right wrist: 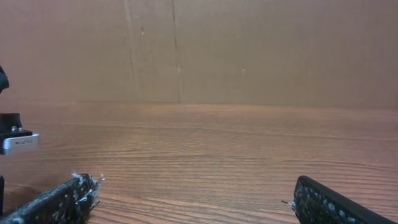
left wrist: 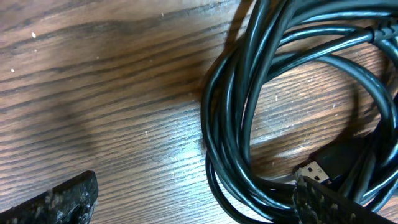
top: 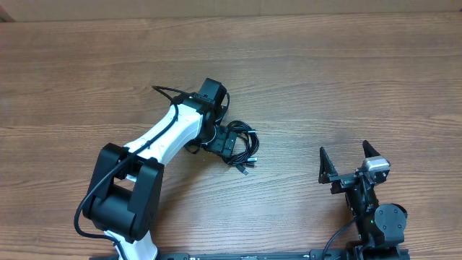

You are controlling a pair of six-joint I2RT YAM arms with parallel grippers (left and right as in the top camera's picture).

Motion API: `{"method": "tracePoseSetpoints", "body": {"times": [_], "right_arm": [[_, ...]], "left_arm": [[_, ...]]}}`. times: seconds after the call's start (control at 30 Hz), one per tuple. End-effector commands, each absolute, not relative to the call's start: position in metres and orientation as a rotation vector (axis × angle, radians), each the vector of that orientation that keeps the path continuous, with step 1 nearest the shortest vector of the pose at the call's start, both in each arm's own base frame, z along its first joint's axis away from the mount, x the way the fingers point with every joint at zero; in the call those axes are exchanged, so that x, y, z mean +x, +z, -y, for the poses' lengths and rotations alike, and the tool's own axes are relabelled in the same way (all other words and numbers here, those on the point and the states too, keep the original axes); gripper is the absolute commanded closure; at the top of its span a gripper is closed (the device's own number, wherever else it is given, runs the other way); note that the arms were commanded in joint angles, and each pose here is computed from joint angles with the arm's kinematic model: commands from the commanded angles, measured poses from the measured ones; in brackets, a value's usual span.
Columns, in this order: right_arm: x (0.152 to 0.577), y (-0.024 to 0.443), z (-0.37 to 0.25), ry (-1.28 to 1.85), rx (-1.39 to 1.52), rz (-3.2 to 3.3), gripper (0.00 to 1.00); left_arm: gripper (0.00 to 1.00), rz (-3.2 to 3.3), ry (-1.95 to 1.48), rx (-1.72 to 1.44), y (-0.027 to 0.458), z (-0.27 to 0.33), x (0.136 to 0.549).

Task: Untangle cables
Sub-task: 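Reach the left gripper forward and grasp the black cable coil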

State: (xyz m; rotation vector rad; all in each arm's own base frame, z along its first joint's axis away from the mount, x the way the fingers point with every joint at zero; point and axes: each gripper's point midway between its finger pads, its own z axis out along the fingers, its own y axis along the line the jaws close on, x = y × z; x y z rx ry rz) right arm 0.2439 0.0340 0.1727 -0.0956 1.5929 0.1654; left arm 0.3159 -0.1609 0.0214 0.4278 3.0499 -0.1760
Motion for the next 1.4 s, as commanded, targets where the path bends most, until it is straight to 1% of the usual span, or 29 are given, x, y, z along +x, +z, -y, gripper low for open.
{"method": "tracePoseSetpoints", "body": {"times": [0.0, 0.4, 0.5, 0.6, 0.73, 0.93, 1.0, 1.13, 1.17, 1.2, 1.23, 1.27, 1.3, 1.33, 1.37], "right_arm": [[0.244, 0.171, -0.034, 0.161, -0.095, -1.59, 0.0], [0.244, 0.171, -0.034, 0.161, -0.095, -1.59, 0.0], [0.244, 0.171, -0.034, 0.161, -0.095, -1.59, 0.0], [0.244, 0.171, -0.034, 0.161, -0.095, -1.59, 0.0], [0.244, 0.171, -0.034, 0.161, -0.095, -1.59, 0.0], [0.244, 0.171, -0.034, 0.161, -0.095, -1.59, 0.0], [0.244, 0.171, -0.034, 0.161, -0.095, -1.59, 0.0], [0.244, 0.171, -0.034, 0.161, -0.095, -1.59, 0.0], [0.244, 0.171, -0.034, 0.161, -0.095, -1.59, 0.0], [0.244, 0.171, -0.034, 0.161, -0.095, -1.59, 0.0], [0.244, 0.171, -0.034, 0.161, -0.095, -1.59, 0.0], [0.244, 0.171, -0.034, 0.161, -0.095, -1.59, 0.0], [0.244, 0.171, -0.034, 0.161, -0.095, -1.59, 0.0], [0.244, 0.171, -0.034, 0.161, -0.095, -1.59, 0.0], [0.244, 0.171, -0.034, 0.161, -0.095, -1.59, 0.0]], "left_arm": [[0.0, -3.029, -0.18, 0.416, 0.024, 0.166, 0.323], [0.0, -3.018, -0.158, 0.413, 0.024, 0.165, 0.326], [0.01, -3.002, -0.155, 0.433, 0.025, 0.169, 0.327], [0.01, -2.982, -0.111, 0.372, 0.025, 0.169, 0.333], [0.01, -2.955, -0.12, 0.38, 0.025, 0.176, 0.337], [0.02, -2.996, -0.051, 0.398, 0.004, 0.173, 0.333], [0.05, -3.024, -0.055, 0.372, -0.004, 0.173, 0.33], [0.08, -3.021, -0.058, 0.365, -0.007, 0.175, 0.332], [0.12, -3.015, -0.061, 0.365, -0.007, 0.176, 0.333], [0.21, -3.012, -0.063, 0.365, -0.007, 0.176, 0.334], [0.46, -3.01, -0.065, 0.364, -0.006, 0.176, 0.334], [0.56, -3.01, -0.066, 0.365, -0.006, 0.177, 0.334], [0.79, -3.008, -0.071, 0.365, -0.006, 0.177, 0.335], [0.95, -3.004, -0.073, 0.365, -0.006, 0.178, 0.336], [0.96, -3.004, -0.084, 0.367, -0.006, 0.179, 0.335]]}}
